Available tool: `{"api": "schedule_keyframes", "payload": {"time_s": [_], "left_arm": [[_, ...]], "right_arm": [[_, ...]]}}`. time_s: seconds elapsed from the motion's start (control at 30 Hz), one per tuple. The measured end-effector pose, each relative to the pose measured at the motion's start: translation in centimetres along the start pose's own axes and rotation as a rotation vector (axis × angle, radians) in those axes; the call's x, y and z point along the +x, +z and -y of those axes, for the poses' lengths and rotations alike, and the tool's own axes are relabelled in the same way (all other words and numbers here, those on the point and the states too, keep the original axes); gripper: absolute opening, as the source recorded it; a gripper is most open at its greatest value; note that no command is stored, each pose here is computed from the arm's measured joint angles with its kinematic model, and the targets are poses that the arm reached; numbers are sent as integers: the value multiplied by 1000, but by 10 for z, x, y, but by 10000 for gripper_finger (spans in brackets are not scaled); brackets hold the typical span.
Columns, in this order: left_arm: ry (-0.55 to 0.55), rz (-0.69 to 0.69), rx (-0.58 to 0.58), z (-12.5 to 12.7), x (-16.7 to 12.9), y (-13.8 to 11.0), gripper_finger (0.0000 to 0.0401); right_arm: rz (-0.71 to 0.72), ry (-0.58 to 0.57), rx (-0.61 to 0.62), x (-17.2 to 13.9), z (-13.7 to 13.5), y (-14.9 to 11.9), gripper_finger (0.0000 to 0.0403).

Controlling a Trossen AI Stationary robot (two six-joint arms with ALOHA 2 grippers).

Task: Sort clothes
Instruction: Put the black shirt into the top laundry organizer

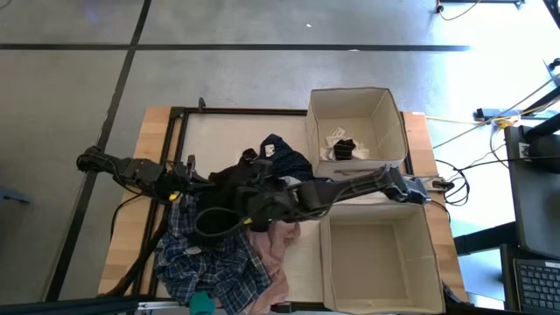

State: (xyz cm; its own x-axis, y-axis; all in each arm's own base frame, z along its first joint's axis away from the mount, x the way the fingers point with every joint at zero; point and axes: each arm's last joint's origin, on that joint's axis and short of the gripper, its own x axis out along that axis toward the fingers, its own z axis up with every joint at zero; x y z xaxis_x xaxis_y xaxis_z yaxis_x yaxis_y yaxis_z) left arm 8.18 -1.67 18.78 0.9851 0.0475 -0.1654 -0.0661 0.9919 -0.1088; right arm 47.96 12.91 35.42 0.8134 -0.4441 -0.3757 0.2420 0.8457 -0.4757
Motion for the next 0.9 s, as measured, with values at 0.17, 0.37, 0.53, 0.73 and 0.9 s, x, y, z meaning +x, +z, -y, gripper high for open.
{"api": "schedule_keyframes", "payload": {"time_s": [0.17, 0.37, 0.53, 0.73, 0.9], "left_arm": [[0, 0, 2, 0, 0, 0, 1], [0, 0, 1, 0, 0, 0, 1], [0, 0, 0, 0, 0, 0, 1], [0, 0, 0, 0, 0, 0, 1], [0, 0, 0, 0, 0, 0, 1]], "right_arm": [[22, -64, 26, -25, 22, 12, 4], [37, -167, 41, -50, 49, 22, 6], [53, -259, 46, -73, 74, 31, 4], [61, -391, 64, -105, 107, 38, 4], [64, -524, 91, -135, 138, 44, 5]]}}
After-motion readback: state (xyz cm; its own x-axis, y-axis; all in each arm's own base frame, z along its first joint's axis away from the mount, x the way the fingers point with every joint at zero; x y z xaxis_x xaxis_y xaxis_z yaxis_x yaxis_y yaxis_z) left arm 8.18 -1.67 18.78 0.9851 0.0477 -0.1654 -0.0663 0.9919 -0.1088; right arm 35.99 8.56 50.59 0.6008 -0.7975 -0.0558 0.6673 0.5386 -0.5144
